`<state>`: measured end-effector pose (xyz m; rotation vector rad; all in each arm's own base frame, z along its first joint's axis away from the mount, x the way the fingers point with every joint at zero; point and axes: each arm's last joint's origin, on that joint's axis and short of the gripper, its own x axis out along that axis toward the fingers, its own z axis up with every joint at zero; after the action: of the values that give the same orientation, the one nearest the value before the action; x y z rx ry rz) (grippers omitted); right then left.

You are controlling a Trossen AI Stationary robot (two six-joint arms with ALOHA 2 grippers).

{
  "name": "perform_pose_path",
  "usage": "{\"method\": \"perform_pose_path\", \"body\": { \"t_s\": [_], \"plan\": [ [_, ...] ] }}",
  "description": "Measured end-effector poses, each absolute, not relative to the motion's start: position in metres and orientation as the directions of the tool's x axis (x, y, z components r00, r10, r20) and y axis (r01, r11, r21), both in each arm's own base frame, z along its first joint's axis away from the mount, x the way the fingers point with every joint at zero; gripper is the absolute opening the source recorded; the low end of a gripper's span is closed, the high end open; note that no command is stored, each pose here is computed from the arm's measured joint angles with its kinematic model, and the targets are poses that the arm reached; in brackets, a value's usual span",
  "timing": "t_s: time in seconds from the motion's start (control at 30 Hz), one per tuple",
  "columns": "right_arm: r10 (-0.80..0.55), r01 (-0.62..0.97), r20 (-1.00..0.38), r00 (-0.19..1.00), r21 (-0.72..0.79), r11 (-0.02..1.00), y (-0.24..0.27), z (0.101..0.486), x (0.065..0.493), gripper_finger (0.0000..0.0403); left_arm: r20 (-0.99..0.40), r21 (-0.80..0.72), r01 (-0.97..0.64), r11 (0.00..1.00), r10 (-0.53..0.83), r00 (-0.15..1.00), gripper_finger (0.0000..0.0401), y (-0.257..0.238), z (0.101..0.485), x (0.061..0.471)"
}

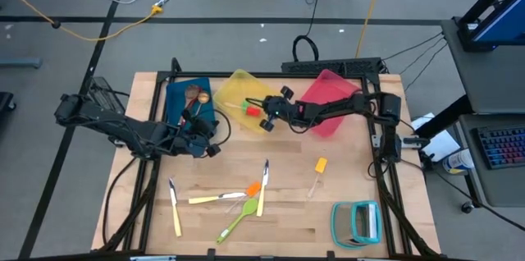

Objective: Pick & Place Kitchen Items
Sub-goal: Put the green spatula into the yellow bin, then put the yellow spatula into the yellow bin

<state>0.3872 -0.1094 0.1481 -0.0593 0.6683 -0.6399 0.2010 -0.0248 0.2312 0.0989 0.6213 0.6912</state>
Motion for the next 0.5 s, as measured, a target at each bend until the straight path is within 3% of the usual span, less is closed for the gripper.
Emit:
{"method": "perform_pose_path", "body": {
  "t_s": [0.5],
  "plan": [
    [-0.539,0.511,-0.458,0.707,-0.196,0.837,-0.1083,0.1541,0.3977,0.0127,-0.541,0.268,-0.555,0.788,0.599,0.590,0.0017,-0.0251,0.2283,0.1988]
  ]
}}
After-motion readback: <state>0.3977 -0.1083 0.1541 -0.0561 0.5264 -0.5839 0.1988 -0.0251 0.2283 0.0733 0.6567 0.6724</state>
